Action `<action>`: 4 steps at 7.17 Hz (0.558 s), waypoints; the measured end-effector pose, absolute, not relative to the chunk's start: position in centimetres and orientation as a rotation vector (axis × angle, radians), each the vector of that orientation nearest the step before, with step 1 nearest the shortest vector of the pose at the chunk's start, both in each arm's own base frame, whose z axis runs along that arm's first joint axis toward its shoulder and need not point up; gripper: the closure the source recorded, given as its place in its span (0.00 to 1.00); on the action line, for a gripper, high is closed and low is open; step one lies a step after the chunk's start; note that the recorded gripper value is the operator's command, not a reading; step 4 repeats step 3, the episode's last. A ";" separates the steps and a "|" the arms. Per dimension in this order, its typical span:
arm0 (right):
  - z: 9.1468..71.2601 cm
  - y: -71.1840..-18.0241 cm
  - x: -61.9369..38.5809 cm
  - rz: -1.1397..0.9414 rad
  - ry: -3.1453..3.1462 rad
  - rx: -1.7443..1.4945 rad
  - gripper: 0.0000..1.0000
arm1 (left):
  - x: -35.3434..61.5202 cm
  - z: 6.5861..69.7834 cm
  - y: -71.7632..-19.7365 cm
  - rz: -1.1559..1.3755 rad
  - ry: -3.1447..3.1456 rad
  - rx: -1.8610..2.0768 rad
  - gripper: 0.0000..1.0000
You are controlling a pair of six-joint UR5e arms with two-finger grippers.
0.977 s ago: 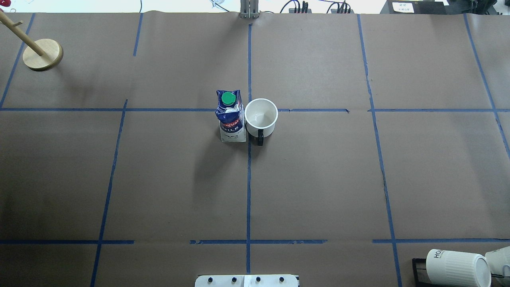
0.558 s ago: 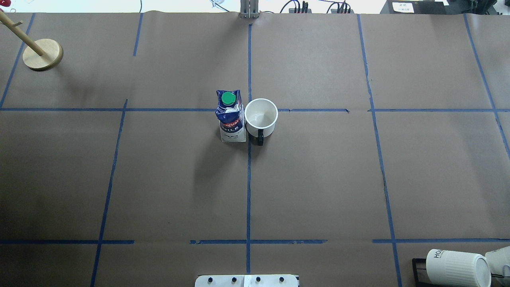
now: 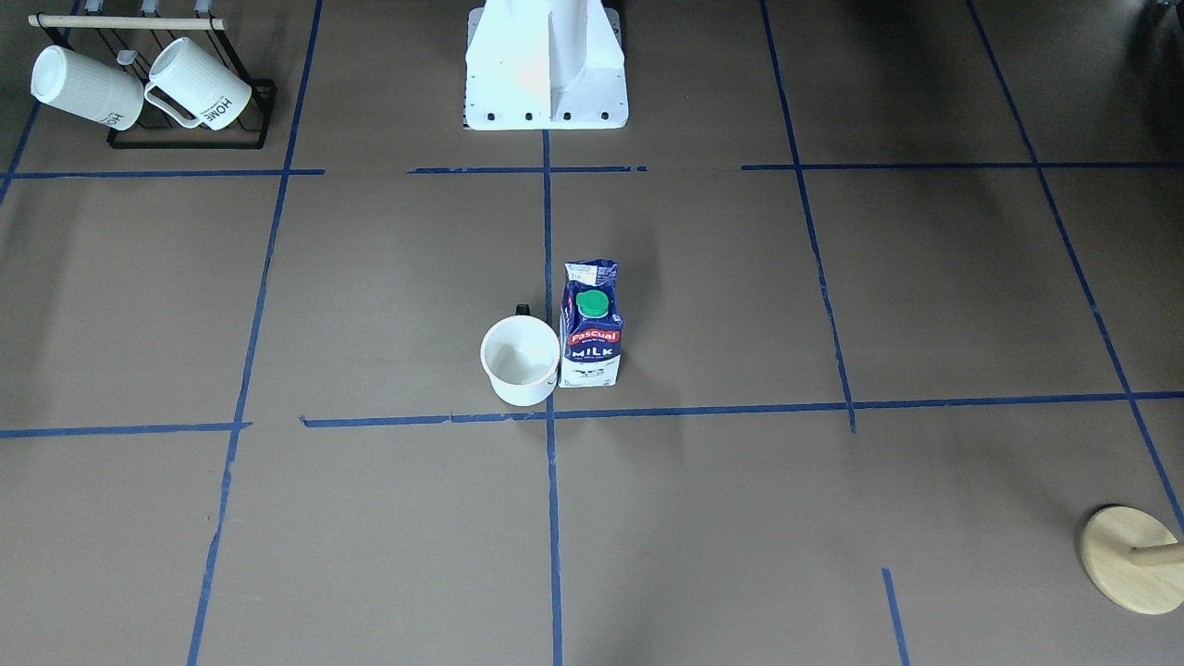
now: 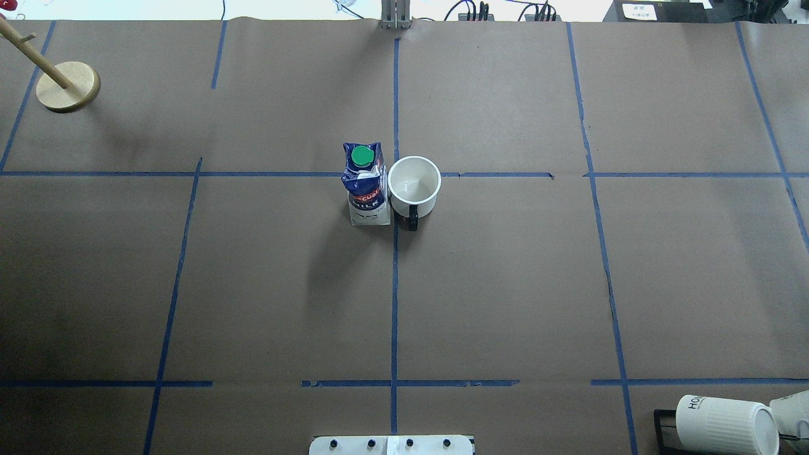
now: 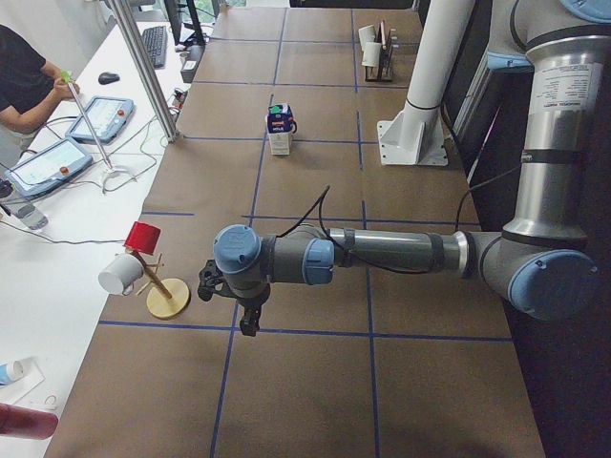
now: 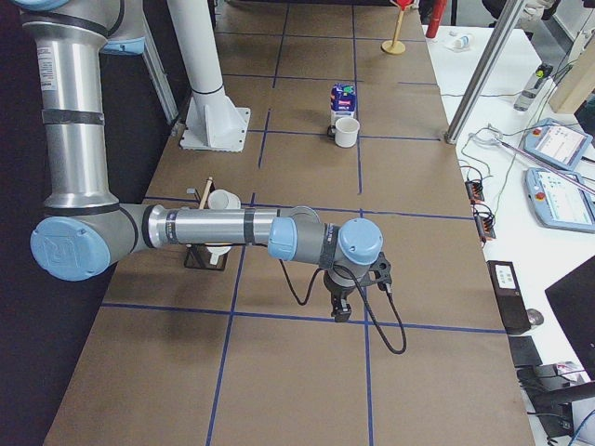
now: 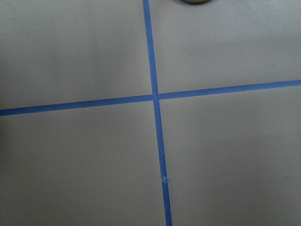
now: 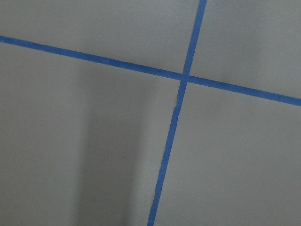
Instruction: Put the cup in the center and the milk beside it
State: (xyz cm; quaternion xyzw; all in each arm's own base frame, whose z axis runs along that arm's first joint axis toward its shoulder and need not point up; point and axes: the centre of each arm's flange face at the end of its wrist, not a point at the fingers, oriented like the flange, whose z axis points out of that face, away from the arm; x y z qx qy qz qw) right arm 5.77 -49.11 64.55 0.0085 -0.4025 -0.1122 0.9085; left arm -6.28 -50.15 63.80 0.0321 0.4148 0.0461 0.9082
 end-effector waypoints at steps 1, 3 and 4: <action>64.6 -49.1 5.7 -0.231 -0.831 0.016 0.00 | -6.2 63.8 -50.1 0.097 0.857 0.067 0.00; 64.7 -49.0 5.7 -0.231 -0.832 0.015 0.00 | -6.2 63.8 -50.1 0.098 0.857 0.066 0.00; 64.7 -49.0 5.7 -0.231 -0.832 0.015 0.00 | -6.2 63.8 -50.1 0.098 0.857 0.066 0.00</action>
